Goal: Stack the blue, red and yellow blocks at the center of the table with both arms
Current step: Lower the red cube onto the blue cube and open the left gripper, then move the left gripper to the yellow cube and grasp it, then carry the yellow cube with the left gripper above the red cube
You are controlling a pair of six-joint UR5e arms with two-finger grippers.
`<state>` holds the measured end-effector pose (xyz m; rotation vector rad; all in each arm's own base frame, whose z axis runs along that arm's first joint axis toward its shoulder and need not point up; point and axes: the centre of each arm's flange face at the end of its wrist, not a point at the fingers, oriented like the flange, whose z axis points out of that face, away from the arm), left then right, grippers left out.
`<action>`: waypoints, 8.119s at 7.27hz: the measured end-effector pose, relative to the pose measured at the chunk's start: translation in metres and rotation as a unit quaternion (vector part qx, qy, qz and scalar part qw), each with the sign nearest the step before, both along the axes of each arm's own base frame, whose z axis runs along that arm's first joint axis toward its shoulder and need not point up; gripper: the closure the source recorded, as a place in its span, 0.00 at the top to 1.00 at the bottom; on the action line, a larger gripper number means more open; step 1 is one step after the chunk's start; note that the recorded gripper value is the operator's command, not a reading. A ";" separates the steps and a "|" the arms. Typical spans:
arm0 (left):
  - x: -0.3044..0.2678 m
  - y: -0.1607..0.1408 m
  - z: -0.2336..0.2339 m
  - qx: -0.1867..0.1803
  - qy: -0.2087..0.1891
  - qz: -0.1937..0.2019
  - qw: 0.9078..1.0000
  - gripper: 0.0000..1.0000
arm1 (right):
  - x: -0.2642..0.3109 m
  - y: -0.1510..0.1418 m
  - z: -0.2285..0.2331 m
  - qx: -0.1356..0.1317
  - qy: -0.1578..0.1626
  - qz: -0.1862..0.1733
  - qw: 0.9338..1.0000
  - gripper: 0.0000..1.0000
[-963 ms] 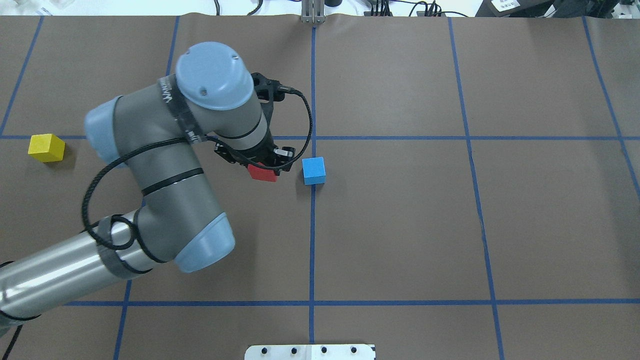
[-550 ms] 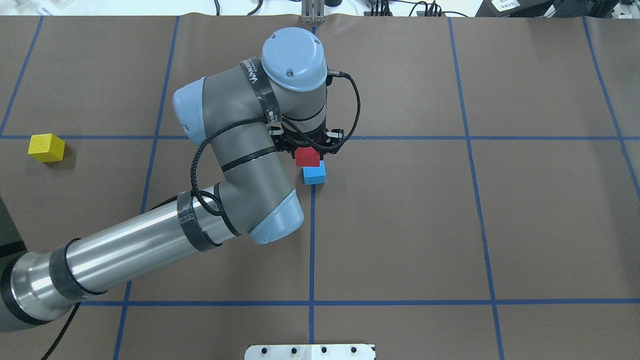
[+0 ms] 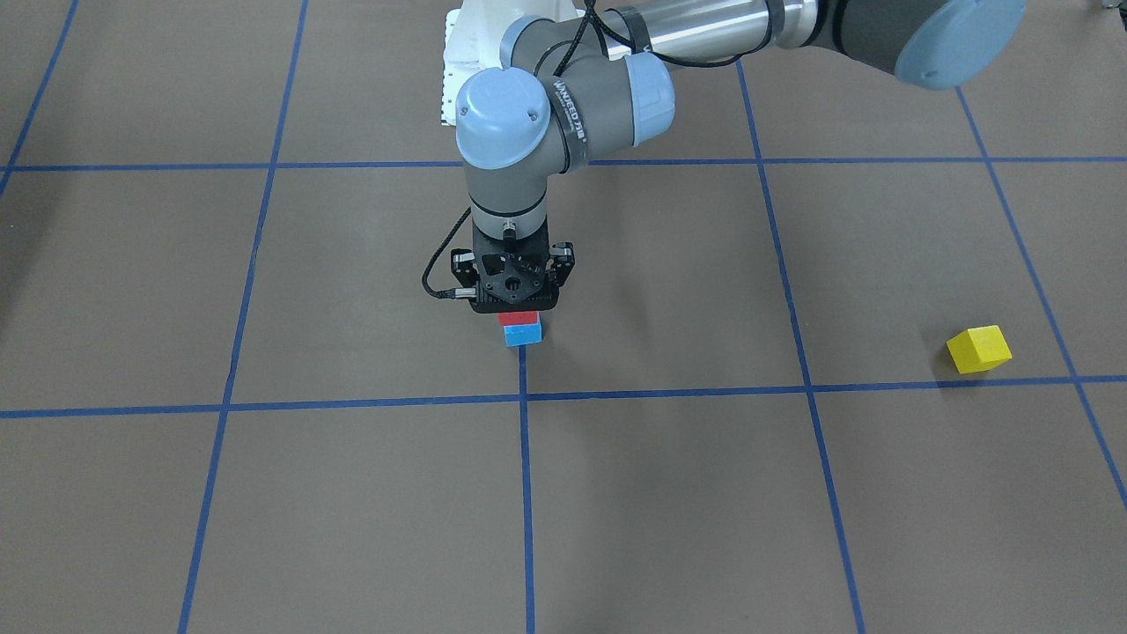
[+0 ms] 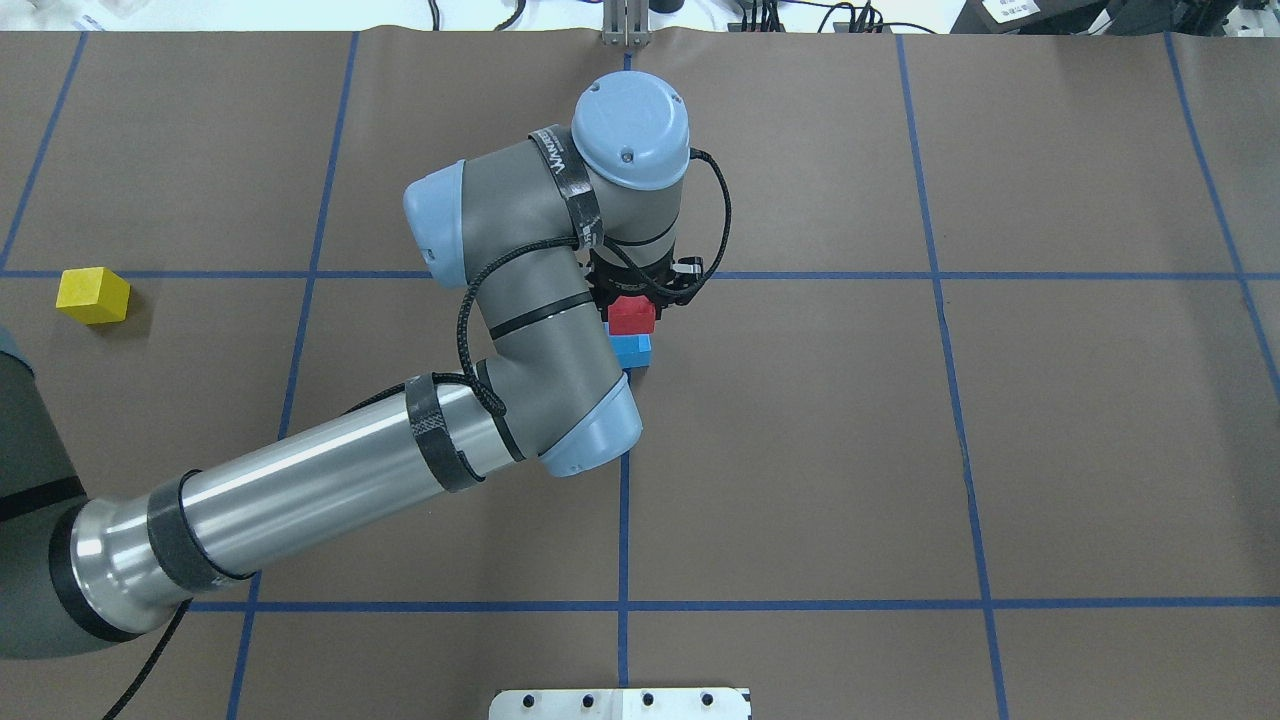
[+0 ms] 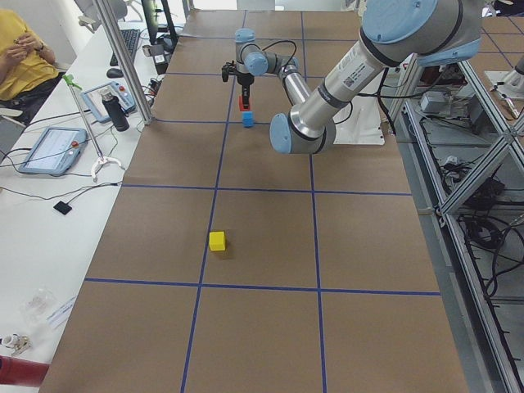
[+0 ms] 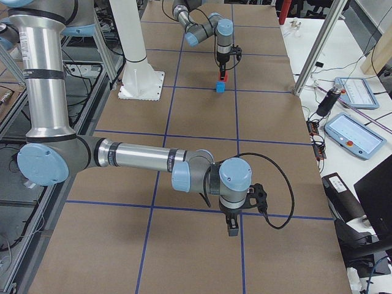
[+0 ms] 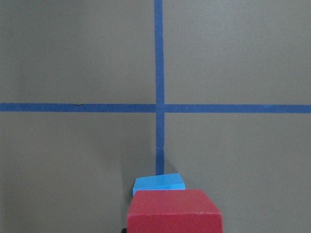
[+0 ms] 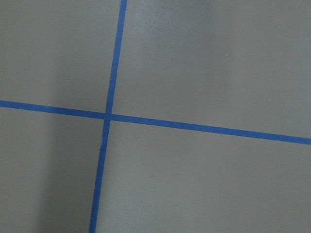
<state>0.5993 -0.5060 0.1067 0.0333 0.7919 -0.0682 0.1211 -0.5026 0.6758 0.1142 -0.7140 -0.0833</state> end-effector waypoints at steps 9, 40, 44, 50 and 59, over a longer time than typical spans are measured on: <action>0.022 0.008 0.020 -0.001 0.000 -0.011 1.000 0.20 | 0.000 -0.002 -0.001 0.001 0.000 0.000 1.000 0.99; -0.427 -0.058 0.513 0.046 -0.024 -0.011 0.999 1.00 | 0.001 -0.003 0.000 0.002 0.004 -0.002 1.000 1.00; -0.405 -0.051 0.519 0.037 -0.019 -0.010 0.999 0.99 | 0.001 -0.005 -0.002 0.003 0.005 -0.002 1.000 0.99; -0.389 -0.045 0.521 0.063 -0.004 0.006 0.998 0.00 | 0.001 -0.006 -0.004 0.006 0.005 -0.002 1.000 1.00; -0.205 -0.008 0.093 0.031 0.001 -0.007 0.999 0.00 | 0.002 0.011 0.013 -0.010 0.016 -0.002 1.000 0.99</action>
